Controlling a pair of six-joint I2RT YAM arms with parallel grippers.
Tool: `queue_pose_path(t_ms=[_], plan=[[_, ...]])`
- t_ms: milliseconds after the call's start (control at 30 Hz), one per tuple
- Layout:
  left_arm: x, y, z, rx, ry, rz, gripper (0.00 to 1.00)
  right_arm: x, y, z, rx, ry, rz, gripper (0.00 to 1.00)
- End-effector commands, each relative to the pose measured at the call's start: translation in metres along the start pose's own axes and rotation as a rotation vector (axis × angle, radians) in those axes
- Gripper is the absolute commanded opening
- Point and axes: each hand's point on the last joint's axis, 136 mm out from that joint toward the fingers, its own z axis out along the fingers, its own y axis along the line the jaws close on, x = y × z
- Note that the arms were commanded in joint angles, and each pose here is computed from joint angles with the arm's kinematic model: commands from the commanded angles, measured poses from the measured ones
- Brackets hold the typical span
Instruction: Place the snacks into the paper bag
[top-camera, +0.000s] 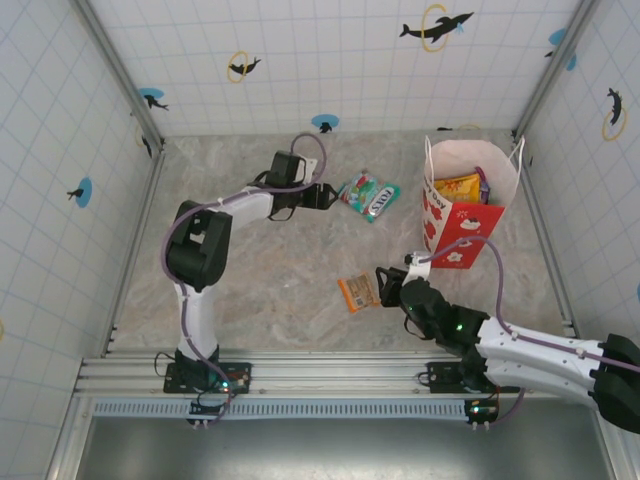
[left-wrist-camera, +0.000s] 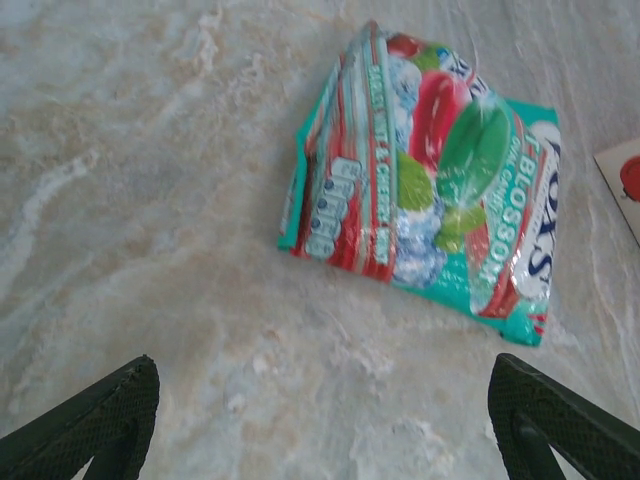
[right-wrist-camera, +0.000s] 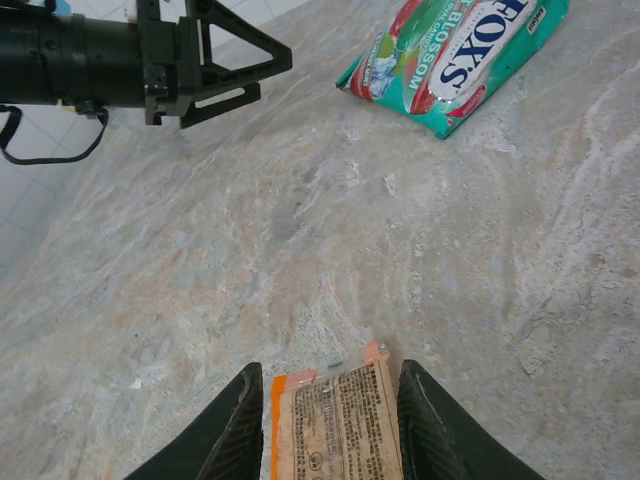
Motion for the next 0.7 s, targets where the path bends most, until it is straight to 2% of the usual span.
queue_pose_path(t_ms=[0,567,600,667], plan=[[-0.016,0.003,0.011,0.024,-0.046,-0.061,0.87,-0.007,0.003,0.0,-0.019,-0.05,0.038,0.38],[-0.035,0.01,0.061,0.123,-0.103,-0.243,0.87,-0.002,0.006,0.002,-0.028,-0.027,0.007,0.38],[-0.022,0.018,0.075,0.117,-0.077,-0.265,0.86,-0.001,0.006,0.002,-0.03,-0.024,0.006,0.38],[-0.023,0.017,0.081,0.142,-0.072,-0.278,0.86,-0.001,0.007,0.002,-0.034,-0.023,0.003,0.38]])
